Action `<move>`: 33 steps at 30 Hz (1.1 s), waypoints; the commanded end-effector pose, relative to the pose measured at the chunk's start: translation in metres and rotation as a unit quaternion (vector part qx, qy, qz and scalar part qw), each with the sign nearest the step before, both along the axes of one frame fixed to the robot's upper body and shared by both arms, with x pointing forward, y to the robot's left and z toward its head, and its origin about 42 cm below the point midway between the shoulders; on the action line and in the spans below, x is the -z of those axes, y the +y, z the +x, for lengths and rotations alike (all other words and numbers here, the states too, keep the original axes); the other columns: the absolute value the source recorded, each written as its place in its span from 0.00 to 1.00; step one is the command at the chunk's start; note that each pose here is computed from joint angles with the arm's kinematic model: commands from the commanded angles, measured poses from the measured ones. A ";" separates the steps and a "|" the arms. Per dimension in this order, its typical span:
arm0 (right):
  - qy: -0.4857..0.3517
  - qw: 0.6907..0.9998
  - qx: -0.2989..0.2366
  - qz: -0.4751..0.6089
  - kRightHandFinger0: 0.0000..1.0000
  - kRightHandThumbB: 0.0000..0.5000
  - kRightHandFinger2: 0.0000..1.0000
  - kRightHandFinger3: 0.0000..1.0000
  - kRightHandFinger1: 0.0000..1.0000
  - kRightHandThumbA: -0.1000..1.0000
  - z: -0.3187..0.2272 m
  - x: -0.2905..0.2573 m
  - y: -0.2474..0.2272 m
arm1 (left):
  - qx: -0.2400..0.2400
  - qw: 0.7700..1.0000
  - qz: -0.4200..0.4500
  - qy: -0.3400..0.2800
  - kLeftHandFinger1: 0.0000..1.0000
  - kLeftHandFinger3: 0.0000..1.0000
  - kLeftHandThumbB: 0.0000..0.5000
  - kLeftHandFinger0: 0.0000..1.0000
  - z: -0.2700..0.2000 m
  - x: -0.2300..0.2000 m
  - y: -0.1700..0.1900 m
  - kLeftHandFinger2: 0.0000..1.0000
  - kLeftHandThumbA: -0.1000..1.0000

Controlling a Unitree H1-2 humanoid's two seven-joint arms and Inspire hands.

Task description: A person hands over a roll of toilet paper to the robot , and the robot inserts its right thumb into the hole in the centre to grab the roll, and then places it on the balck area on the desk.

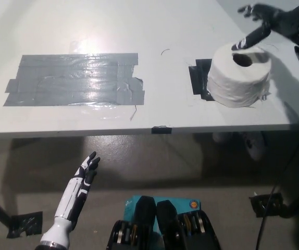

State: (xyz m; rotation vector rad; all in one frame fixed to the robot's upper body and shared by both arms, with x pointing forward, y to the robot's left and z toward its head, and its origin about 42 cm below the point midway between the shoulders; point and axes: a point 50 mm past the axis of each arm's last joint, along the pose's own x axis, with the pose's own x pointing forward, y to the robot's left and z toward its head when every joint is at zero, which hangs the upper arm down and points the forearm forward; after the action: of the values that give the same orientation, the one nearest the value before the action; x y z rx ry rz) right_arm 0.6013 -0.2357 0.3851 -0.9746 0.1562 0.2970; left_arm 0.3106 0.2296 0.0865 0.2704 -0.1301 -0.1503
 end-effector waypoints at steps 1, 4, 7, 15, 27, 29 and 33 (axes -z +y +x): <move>-0.160 0.983 -0.015 0.088 1.00 0.82 1.00 1.00 1.00 0.90 -0.004 -0.108 -0.011 | 0.009 0.999 0.001 -0.031 1.00 1.00 0.55 1.00 0.010 -0.013 0.000 1.00 1.00; -0.203 0.965 -0.028 0.161 1.00 0.84 1.00 1.00 1.00 0.89 -0.016 -0.149 -0.020 | 0.011 0.999 0.002 -0.039 1.00 1.00 0.56 1.00 0.019 -0.019 -0.001 1.00 1.00; -0.226 0.948 -0.043 0.221 1.00 0.97 1.00 1.00 1.00 0.89 -0.034 -0.179 -0.028 | 0.015 0.998 0.005 -0.055 1.00 1.00 0.55 1.00 0.033 -0.028 -0.001 1.00 1.00; -0.337 0.921 -0.128 0.144 1.00 0.86 1.00 1.00 1.00 0.98 -0.119 -0.207 -0.033 | 0.022 0.997 -0.001 -0.078 1.00 1.00 0.51 1.00 0.057 -0.051 -0.009 1.00 1.00; -0.468 0.813 -0.206 0.279 1.00 0.82 1.00 1.00 1.00 0.96 -0.258 -0.148 -0.032 | 0.022 0.995 0.004 -0.098 1.00 1.00 0.45 1.00 0.078 -0.070 -0.009 1.00 1.00; -0.505 0.794 -0.217 0.259 1.00 0.76 1.00 1.00 1.00 1.00 -0.295 -0.126 -0.022 | 0.023 0.994 0.002 -0.103 1.00 1.00 0.46 1.00 0.084 -0.074 -0.010 1.00 1.00; -0.538 0.755 -0.243 0.285 1.00 0.65 1.00 1.00 1.00 1.00 -0.347 -0.082 -0.001 | 0.022 0.994 0.003 -0.109 1.00 1.00 0.46 1.00 0.090 -0.079 -0.010 1.00 1.00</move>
State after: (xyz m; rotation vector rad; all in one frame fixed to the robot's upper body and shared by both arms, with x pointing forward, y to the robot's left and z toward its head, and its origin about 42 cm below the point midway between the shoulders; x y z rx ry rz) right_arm 0.4869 -0.2651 0.3997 -0.6384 -0.3756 0.2451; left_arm 0.3584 0.2212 0.1091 0.2794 -0.1810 -0.1645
